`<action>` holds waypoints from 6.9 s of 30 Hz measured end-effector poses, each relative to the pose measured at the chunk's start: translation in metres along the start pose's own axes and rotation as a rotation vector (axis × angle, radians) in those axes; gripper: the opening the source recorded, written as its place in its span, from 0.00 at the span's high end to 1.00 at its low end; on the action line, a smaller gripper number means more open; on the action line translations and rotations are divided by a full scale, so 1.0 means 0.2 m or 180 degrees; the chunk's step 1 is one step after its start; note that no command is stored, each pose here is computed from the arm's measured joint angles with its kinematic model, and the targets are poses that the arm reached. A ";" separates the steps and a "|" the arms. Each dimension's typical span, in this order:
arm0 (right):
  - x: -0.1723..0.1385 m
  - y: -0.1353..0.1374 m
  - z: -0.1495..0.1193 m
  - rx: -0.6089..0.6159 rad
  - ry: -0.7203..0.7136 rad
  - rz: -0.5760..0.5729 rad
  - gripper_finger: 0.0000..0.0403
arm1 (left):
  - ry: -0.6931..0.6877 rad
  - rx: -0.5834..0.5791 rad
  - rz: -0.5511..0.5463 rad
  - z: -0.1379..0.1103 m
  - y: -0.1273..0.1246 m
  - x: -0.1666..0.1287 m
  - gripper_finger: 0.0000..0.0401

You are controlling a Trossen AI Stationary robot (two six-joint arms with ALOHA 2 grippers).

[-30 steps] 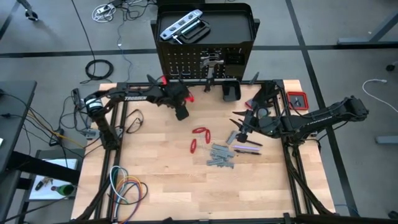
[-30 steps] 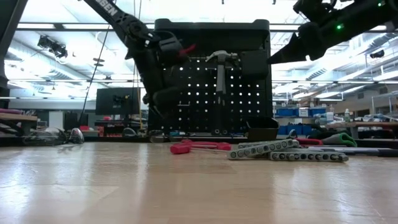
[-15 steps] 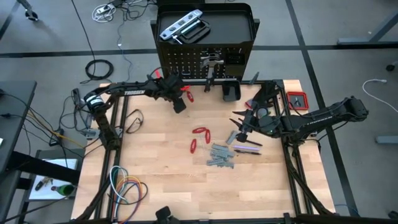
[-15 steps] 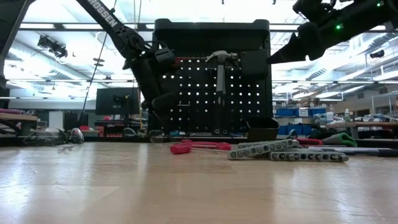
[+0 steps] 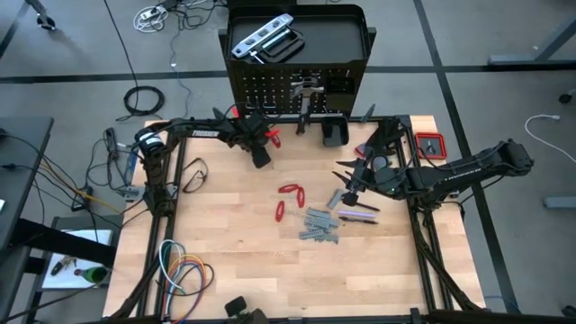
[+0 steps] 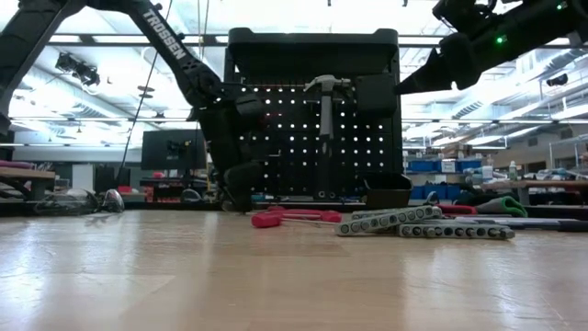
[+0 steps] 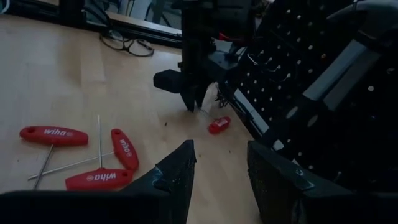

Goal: Hang tools onto peg board
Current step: Hang the allen wrench onto the peg board

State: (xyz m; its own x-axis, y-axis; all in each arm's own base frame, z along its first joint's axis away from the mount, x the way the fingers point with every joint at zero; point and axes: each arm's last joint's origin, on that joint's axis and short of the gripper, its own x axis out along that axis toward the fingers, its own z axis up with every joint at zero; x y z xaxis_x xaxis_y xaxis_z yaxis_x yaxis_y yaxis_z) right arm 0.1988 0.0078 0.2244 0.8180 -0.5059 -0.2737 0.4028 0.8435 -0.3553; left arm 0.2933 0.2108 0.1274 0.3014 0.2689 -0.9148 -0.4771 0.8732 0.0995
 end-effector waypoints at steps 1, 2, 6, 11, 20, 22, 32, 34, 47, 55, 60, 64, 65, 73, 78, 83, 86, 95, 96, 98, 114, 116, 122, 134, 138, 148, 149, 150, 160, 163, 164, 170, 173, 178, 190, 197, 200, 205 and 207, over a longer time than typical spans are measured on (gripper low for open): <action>0.00 0.00 0.00 0.0002 -0.0003 -0.0001 0.61 | 0.0010 0.0003 -0.0041 0.00 0.00 0.00 0.78; 0.00 0.00 0.00 0.0000 0.0000 0.0000 0.61 | 0.0020 0.0004 -0.0078 0.00 0.00 0.00 0.88; 0.00 0.00 0.00 0.0001 -0.0001 0.0000 0.62 | 0.0044 0.0034 -0.0130 -0.01 -0.03 0.00 0.98; 0.00 0.00 0.00 -0.0002 0.0002 0.0000 0.62 | 0.0002 0.0161 0.0109 0.01 -0.12 -0.07 1.00; 0.00 0.00 -0.01 -0.0019 0.0040 0.0005 0.62 | -0.0576 0.0293 0.0475 0.06 -0.37 -0.41 1.00; 0.00 0.00 -0.01 -0.0015 0.0043 0.0010 0.62 | -0.0714 0.0337 0.0512 0.07 -0.43 -0.47 1.00; 0.00 0.00 0.00 0.0033 -0.0022 0.0057 0.62 | -0.0513 0.0026 0.0407 0.04 -0.48 -0.41 0.99; 0.00 0.01 0.01 0.0050 -0.0042 0.0099 0.62 | -0.0467 -0.0053 0.0378 0.04 -0.46 -0.36 0.96; 0.00 0.01 0.01 0.0034 -0.0049 0.0137 0.62 | -0.0133 -0.0365 0.0181 0.03 -0.30 -0.09 0.56; 0.00 0.01 0.00 0.0023 -0.0042 0.0138 0.62 | 0.0126 -0.0257 -0.0344 0.00 -0.28 -0.01 0.74; 0.00 0.01 0.00 0.0022 -0.0041 0.0138 0.62 | 0.0180 -0.0003 -0.0373 -0.01 -0.39 -0.04 0.98; 0.00 0.01 0.00 0.0087 -0.0039 0.0141 0.62 | 0.0025 0.0292 -0.0223 0.03 -0.51 -0.13 0.99; 0.00 0.01 0.00 0.0128 -0.0032 0.0166 0.62 | -0.0037 0.0366 -0.0204 0.04 -0.54 -0.17 0.99; 0.03 -0.02 0.00 0.0747 -0.0011 0.0620 0.62 | -0.1228 0.0914 0.0465 0.12 -0.77 -0.47 1.00; 0.09 -0.02 -0.01 0.1157 0.0012 0.0724 0.62 | -0.1762 0.1052 0.0883 0.13 -0.89 -0.58 1.00; 0.17 0.03 0.00 0.1287 -0.0146 0.1018 0.62 | -0.2129 0.1081 0.1024 0.12 -0.96 -0.60 1.00; 0.20 0.05 0.00 0.1292 -0.0240 0.1018 0.62 | -0.2190 0.1092 0.1182 0.12 -0.98 -0.61 1.00; 0.28 0.01 -0.02 0.1245 -0.0365 0.0717 0.54 | -0.2551 0.1260 0.1247 0.12 -1.08 -0.65 1.00; 0.28 0.01 -0.02 0.1228 -0.0360 0.0652 0.53 | -0.2558 0.1267 0.1270 0.12 -1.09 -0.66 1.00; 0.28 0.01 -0.02 0.1187 -0.0388 0.0614 0.51 | -0.2595 0.1264 0.1261 0.12 -1.10 -0.67 1.00; 0.29 -0.01 0.03 0.0813 -0.0794 0.0713 0.76 | -0.2727 0.1397 0.0861 0.11 -1.14 -0.68 1.00; 0.29 -0.01 0.03 0.0799 -0.0802 0.0752 0.83 | -0.2726 0.1403 0.0853 0.11 -1.14 -0.68 1.00; 0.29 -0.01 0.03 0.0714 -0.0815 0.0761 0.83 | -0.2732 0.1277 0.0798 0.11 -1.14 -0.68 1.00; 0.30 -0.02 0.01 0.0704 -0.0747 0.0711 0.83 | -0.2091 0.0887 0.0655 0.09 -1.11 -0.71 0.69; 0.30 -0.02 0.01 0.0704 -0.0726 0.0704 0.82 | -0.1875 0.0895 0.0668 0.07 -1.10 -0.69 0.61; 0.30 -0.01 0.03 0.0707 -0.0744 0.0741 0.82 | -0.1798 0.0763 0.0895 0.10 -1.05 -0.62 0.59; 0.30 -0.01 0.03 0.0705 -0.0747 0.0760 0.82 | -0.1803 0.0741 0.0910 0.11 -1.04 -0.62 0.59; 0.30 -0.01 0.03 0.0704 -0.0744 0.0761 0.82 | -0.1824 0.0712 0.0915 0.12 -1.03 -0.62 0.59; 0.30 -0.01 0.01 0.0690 -0.0661 0.0766 0.82 | -0.1921 0.0794 0.0895 0.14 -1.03 -0.61 0.72; 0.30 -0.01 0.01 0.0693 -0.0661 0.0756 0.82 | -0.1891 0.0873 0.0868 0.14 -1.03 -0.61 0.91; 0.30 -0.01 0.02 0.0702 -0.0663 0.0754 0.82 | -0.1884 0.0907 0.0850 0.14 -1.03 -0.61 0.95; 0.30 -0.01 0.02 0.0716 -0.0684 0.0761 0.80 | -0.1889 0.0918 0.0828 0.14 -1.03 -0.61 0.99; 0.30 0.00 0.02 0.0711 -0.0690 0.0776 0.75 | -0.1910 0.0856 0.0805 0.14 -1.03 -0.61 0.99; 0.30 0.01 0.01 0.0676 -0.0596 0.0801 0.61 | -0.1957 0.0727 0.0818 0.15 -1.03 -0.61 1.00; 0.19 -0.09 0.02 0.0630 -0.0288 0.0160 0.40 | -0.2109 -0.0037 0.1012 -0.12 -0.69 -0.47 1.00; 0.23 -0.08 -0.01 0.0673 -0.0188 0.0189 0.42 | -0.3075 -0.0867 0.0748 -0.19 -0.32 -0.66 1.00; 0.25 -0.06 -0.02 0.0682 -0.0219 0.0246 0.42 | -0.3234 -0.1083 0.0765 -0.16 -0.21 -0.71 1.00; 0.29 -0.03 -0.02 0.0697 -0.0297 0.0406 0.42 | -0.3364 -0.1183 0.0793 -0.06 -0.10 -0.76 1.00; 0.31 -0.02 -0.03 0.0686 -0.0282 0.0421 0.43 | -0.3365 -0.1223 0.0823 -0.04 -0.07 -0.76 1.00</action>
State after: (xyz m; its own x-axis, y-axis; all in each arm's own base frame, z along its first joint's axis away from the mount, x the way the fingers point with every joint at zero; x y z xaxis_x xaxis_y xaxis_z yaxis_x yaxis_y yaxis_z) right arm 0.2447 -0.0274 0.2029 0.8982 -0.3791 -0.2225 0.3605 0.9249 -0.1205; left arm 0.2477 0.1546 0.2621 0.6123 0.7864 -0.0817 -0.7906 0.6098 -0.0555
